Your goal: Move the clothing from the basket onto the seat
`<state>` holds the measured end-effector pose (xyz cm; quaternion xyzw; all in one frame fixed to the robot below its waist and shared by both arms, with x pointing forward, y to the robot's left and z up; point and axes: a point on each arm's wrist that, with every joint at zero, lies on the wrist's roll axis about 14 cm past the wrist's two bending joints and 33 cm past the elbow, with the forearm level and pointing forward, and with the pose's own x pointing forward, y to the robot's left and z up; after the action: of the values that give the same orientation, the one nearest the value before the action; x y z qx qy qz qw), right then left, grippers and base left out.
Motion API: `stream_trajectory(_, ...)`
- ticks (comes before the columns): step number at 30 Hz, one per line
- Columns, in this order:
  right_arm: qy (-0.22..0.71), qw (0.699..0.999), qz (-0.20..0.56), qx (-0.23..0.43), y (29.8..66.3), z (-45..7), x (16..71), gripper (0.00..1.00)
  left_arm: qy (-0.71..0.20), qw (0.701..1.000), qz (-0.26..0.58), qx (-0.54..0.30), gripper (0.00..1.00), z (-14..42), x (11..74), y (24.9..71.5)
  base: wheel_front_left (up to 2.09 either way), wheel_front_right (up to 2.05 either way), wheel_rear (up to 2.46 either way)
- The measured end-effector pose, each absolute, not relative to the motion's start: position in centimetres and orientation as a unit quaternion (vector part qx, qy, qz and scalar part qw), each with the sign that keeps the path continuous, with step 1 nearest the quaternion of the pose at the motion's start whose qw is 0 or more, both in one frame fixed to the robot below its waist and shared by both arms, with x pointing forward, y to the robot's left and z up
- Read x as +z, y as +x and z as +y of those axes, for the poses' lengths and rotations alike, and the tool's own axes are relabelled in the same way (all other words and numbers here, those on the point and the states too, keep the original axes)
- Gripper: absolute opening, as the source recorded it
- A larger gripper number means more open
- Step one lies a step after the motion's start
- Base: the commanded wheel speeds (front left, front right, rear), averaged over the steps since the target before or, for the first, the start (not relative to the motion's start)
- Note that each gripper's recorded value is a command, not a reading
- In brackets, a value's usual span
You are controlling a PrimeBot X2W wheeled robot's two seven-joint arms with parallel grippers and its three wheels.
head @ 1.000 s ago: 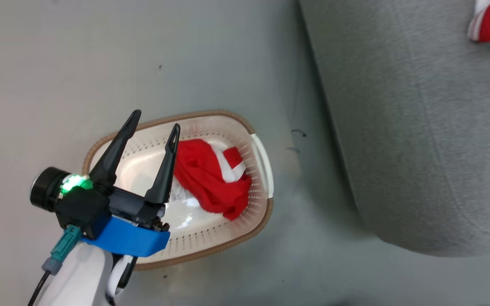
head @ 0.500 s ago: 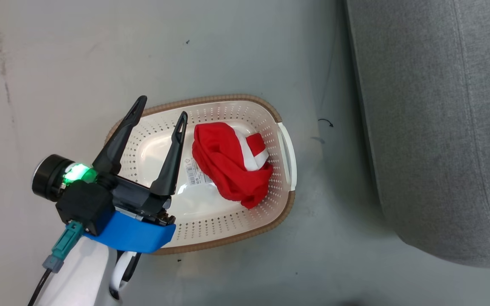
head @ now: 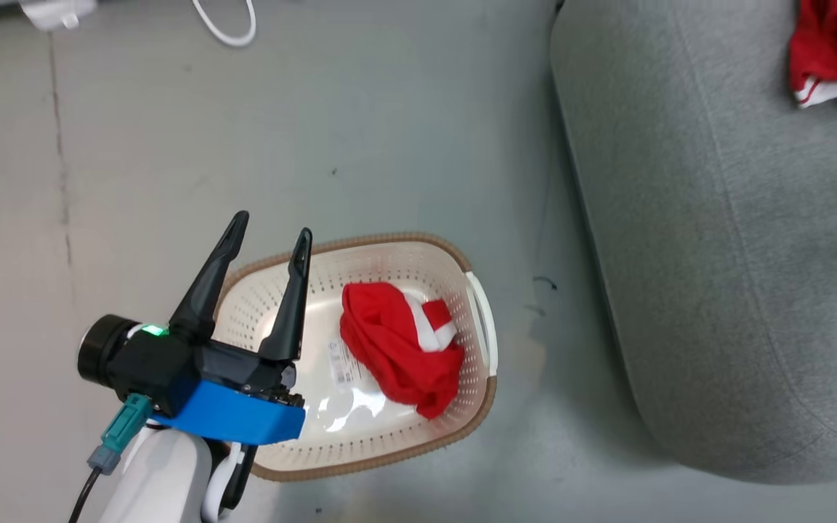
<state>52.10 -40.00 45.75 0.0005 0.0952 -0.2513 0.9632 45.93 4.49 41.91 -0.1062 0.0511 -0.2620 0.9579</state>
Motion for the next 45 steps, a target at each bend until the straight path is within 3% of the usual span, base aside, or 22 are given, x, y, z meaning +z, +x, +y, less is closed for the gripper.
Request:
stream_trajectory(10,-0.007,0.976,0.079,-0.203,47.7,-35.1,46.4,1.00,-0.118,0.964,0.038,-0.236,1.00,5.2,44.9,43.6,0.00,0.00,0.00)
stream_trajectory(22,-0.028,0.994,-0.008,-0.110,43.9,-28.3,50.7,1.00,-0.117,0.979,0.023,-0.166,1.00,9.2,46.9,40.9,0.00,0.00,0.00)
stream_trajectory(34,-0.002,1.000,-0.009,-0.004,40.8,-20.7,50.2,1.00,-0.112,0.990,0.028,-0.084,1.00,14.4,46.5,38.4,0.00,0.00,0.00)
stream_trajectory(45,0.013,0.999,0.007,0.031,38.9,-18.2,49.6,1.00,-0.112,0.992,0.029,-0.042,1.00,17.1,46.3,36.9,0.00,0.00,0.00)
